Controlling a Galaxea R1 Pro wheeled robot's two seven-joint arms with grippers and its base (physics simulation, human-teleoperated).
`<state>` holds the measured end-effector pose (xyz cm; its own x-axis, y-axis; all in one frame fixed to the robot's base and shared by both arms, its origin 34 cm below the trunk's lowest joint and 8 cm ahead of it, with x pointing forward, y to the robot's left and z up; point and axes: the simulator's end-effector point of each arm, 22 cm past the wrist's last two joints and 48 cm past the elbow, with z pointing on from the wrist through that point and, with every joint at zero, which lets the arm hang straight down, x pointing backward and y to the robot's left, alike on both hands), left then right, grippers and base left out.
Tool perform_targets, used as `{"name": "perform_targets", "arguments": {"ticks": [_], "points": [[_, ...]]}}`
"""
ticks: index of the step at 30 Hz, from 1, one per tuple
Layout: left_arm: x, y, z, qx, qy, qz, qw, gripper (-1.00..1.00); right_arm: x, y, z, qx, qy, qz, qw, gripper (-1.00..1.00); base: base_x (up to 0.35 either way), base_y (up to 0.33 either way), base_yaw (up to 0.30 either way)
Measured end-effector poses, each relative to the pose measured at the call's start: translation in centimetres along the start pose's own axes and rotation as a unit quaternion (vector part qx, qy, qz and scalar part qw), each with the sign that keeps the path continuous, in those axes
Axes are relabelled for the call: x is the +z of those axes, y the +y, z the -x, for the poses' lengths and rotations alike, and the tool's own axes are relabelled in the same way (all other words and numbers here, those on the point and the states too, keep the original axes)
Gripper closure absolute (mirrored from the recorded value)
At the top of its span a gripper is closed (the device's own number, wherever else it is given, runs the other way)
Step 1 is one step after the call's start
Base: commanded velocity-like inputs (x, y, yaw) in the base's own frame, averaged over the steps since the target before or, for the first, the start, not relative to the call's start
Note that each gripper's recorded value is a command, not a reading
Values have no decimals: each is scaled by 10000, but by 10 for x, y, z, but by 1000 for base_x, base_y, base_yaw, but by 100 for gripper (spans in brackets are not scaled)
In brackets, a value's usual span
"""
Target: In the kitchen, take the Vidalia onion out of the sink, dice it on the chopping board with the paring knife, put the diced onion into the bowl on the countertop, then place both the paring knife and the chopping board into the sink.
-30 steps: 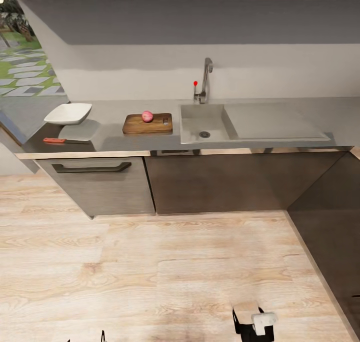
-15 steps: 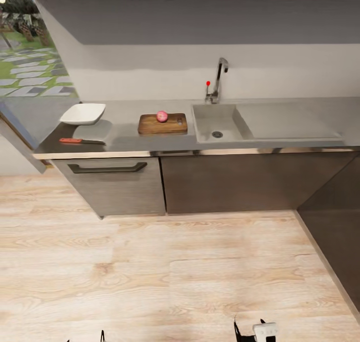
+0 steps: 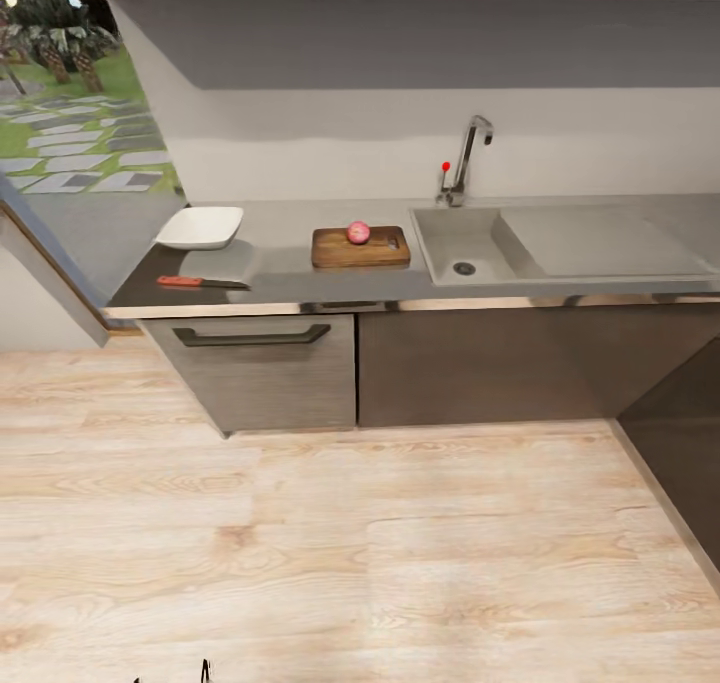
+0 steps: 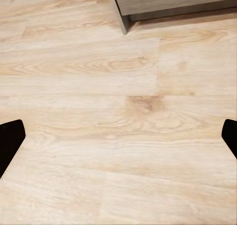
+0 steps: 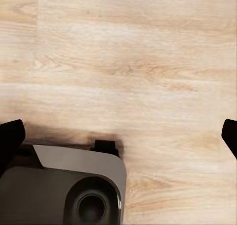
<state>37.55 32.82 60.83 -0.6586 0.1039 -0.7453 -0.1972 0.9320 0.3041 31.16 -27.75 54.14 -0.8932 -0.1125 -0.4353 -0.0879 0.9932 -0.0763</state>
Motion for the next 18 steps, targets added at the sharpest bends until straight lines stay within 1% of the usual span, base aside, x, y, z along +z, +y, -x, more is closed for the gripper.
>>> {"name": "perform_targets", "arguments": {"ticks": [18], "points": [[0,0,0,1,2,4,10000,-100,-1,5,-2,15,27,33,10000,-100,0,294,0]]}}
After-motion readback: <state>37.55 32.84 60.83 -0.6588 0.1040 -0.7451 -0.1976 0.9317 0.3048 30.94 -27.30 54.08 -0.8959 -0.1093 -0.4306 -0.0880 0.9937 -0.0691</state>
